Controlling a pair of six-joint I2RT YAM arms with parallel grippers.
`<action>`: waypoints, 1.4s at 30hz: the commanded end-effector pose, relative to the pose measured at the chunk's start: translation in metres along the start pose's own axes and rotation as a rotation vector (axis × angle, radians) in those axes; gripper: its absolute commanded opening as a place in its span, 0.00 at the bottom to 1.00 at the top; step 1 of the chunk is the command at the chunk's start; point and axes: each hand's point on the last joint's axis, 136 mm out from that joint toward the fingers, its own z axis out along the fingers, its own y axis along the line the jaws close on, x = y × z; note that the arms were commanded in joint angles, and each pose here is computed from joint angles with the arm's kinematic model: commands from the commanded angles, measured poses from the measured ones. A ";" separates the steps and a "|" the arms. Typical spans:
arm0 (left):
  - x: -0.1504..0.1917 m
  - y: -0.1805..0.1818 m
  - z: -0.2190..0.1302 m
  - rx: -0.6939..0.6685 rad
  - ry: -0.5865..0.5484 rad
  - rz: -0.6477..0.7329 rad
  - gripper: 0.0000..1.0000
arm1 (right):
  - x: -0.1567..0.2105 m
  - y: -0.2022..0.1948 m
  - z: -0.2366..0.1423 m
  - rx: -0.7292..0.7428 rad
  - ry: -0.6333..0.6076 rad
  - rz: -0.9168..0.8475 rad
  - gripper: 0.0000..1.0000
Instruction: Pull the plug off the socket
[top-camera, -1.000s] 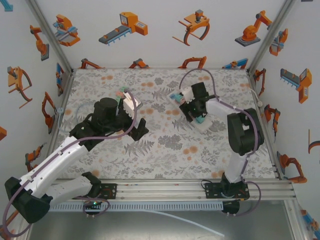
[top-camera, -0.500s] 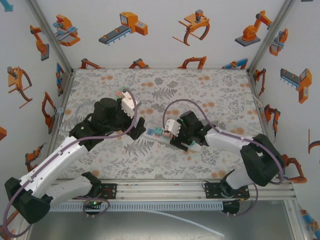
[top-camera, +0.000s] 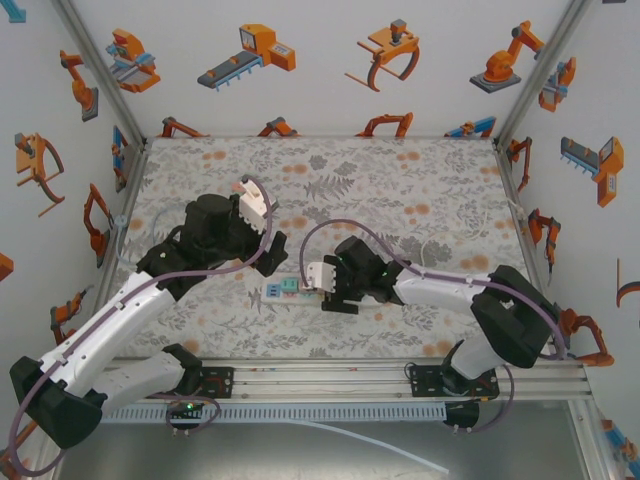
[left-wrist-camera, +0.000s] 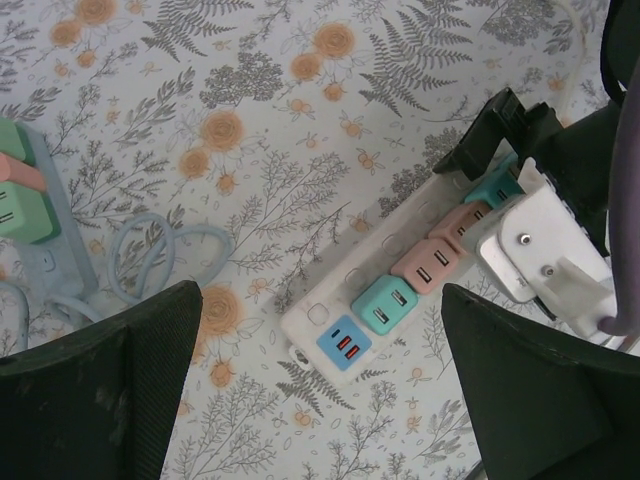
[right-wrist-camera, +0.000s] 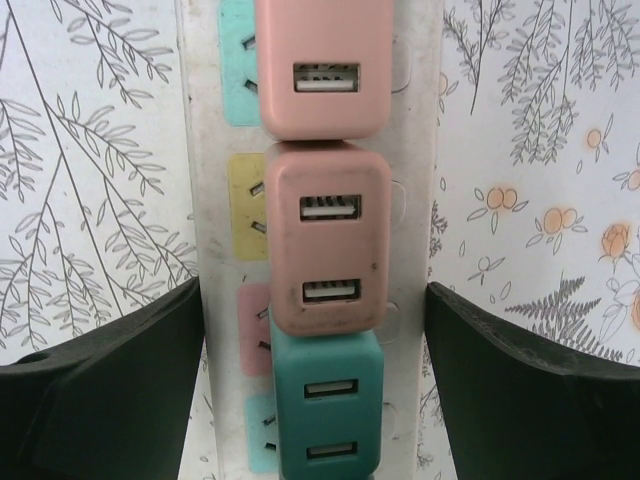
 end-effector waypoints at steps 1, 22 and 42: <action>-0.002 0.003 -0.002 -0.010 0.004 0.016 0.97 | -0.012 0.006 0.004 -0.003 -0.069 0.024 0.77; 0.025 0.039 -0.015 -0.233 -0.040 -0.416 0.97 | -0.017 -0.018 -0.110 0.180 -0.240 0.006 0.96; 0.161 0.035 0.042 -0.329 0.423 -0.779 0.78 | 0.015 -0.023 -0.066 0.087 -0.084 0.063 0.68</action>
